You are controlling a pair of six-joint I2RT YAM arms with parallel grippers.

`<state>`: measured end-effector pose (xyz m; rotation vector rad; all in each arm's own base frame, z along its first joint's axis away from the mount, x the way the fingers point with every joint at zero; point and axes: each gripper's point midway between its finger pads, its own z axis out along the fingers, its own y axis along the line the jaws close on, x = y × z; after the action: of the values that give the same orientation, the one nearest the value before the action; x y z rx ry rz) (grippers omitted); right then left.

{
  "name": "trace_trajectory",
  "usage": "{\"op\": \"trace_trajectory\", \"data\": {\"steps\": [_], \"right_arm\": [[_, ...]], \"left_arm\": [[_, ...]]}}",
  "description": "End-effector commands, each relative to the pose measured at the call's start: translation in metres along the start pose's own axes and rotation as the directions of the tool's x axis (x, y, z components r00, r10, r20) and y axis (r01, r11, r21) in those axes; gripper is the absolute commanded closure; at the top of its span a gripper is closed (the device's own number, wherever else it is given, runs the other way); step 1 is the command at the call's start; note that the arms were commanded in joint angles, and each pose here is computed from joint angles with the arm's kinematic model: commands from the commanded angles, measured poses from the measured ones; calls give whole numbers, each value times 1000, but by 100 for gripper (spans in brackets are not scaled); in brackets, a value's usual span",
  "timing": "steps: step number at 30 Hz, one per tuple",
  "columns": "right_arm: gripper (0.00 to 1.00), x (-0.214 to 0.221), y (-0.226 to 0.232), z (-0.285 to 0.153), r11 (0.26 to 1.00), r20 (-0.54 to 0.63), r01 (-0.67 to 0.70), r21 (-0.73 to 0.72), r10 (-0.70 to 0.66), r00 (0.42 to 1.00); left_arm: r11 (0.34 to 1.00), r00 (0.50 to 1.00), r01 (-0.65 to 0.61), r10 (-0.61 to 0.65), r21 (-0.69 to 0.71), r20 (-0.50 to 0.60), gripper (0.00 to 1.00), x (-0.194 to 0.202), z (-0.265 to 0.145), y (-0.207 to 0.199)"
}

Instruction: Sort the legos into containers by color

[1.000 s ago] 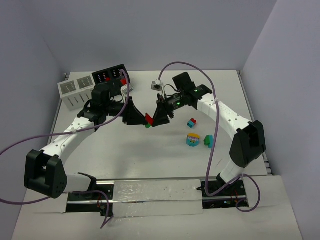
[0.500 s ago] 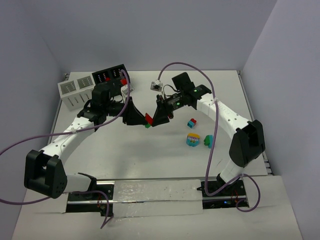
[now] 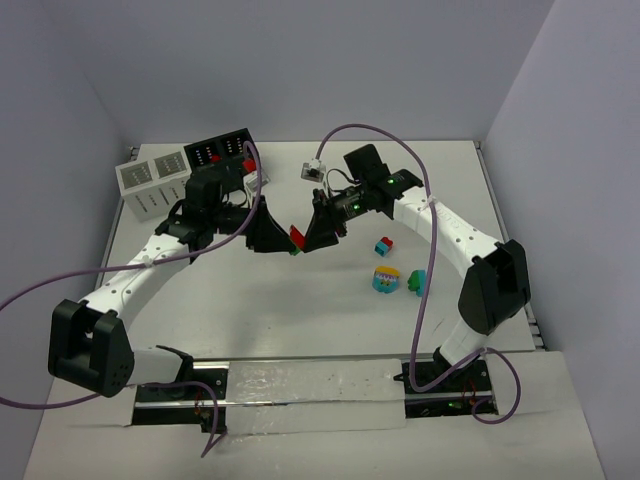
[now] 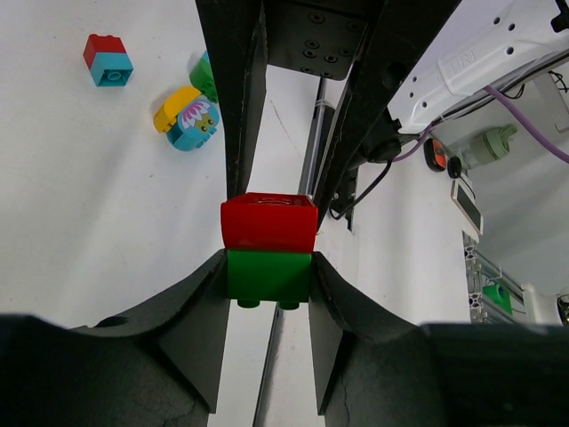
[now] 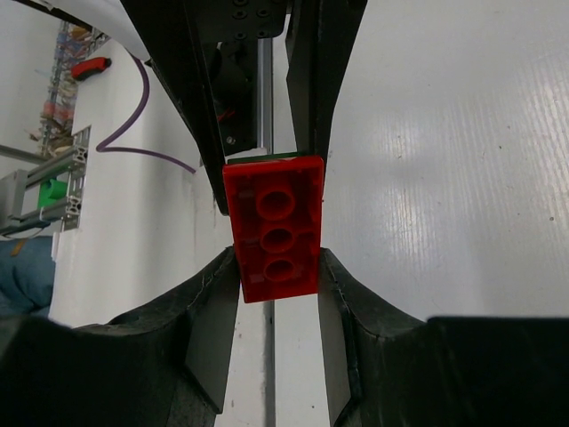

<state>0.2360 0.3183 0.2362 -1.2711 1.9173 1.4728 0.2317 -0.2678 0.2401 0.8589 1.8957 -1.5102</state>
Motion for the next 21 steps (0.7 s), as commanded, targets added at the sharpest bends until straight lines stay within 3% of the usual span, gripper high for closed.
{"op": "trace_trajectory", "data": {"steps": [1,4,11,15,18,21], "right_arm": [[100,-20,11,-4,998,43,67,-17,-66,997],[100,-25,12,-11,998,63,60,-17,-58,996],[100,-56,1,-53,997,169,61,50,-68,983],[100,-64,-19,-69,986,204,38,164,-72,976],[100,-67,-33,-75,967,218,26,255,-84,972],[100,-68,-53,-80,933,238,-13,360,-79,968]], "left_arm": [[998,998,-57,57,-8,10,91,-7,-3,-6],[998,999,-53,53,-23,-6,100,1,-7,-4],[983,995,-102,97,-155,-39,100,33,-47,31],[938,994,-91,103,-334,21,100,9,-102,74],[836,989,-42,111,-547,94,100,-30,-159,118],[628,973,51,143,-776,179,100,-84,-229,163]]}}
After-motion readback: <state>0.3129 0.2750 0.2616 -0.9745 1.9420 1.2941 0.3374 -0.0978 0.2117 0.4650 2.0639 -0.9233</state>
